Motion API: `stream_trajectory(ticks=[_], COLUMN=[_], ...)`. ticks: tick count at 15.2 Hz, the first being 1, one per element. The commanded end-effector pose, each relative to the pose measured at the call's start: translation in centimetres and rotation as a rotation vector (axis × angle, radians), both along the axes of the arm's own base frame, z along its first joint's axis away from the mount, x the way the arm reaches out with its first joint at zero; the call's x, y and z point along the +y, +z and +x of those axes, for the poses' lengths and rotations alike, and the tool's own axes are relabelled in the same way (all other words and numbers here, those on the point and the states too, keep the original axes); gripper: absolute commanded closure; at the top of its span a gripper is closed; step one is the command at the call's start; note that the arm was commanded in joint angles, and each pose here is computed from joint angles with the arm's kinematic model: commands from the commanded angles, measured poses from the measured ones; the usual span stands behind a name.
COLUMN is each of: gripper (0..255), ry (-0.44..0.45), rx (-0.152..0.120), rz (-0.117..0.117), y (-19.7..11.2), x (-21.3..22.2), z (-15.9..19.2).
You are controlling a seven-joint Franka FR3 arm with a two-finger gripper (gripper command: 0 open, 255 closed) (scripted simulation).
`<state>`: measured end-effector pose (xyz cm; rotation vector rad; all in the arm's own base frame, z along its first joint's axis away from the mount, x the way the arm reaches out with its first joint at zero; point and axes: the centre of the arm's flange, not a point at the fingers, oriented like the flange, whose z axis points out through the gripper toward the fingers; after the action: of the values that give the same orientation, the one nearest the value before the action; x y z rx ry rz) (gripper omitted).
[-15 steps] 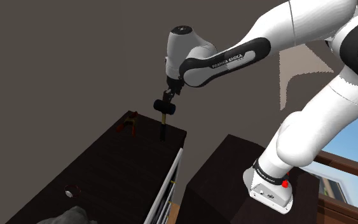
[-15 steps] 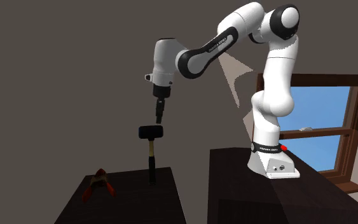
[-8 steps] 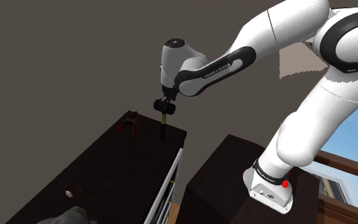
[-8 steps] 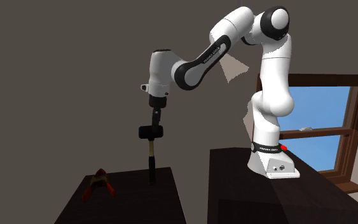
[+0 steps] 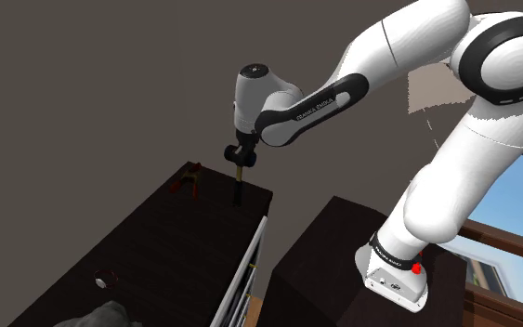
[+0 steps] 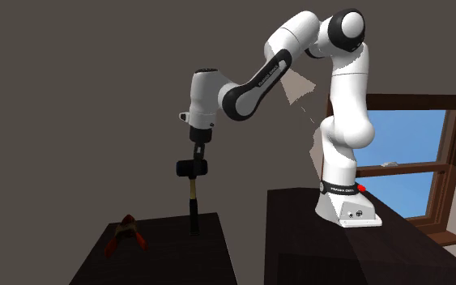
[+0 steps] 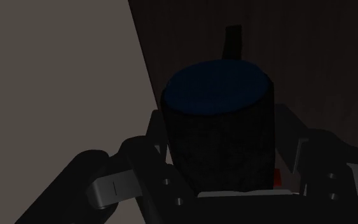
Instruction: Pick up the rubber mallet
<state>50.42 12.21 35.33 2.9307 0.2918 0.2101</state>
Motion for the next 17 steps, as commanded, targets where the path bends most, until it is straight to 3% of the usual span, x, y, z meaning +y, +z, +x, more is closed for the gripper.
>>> stream_trajectory(ticks=[1,6,17], gripper=[255,255,255], ry=[0.000,0.000,0.000], rx=[0.003,0.003,0.003], rz=[0.000,0.000,0.000], y=[-0.2,-0.1,5.7], x=[0.0,0.0,0.0], z=[0.0,0.0,0.0])
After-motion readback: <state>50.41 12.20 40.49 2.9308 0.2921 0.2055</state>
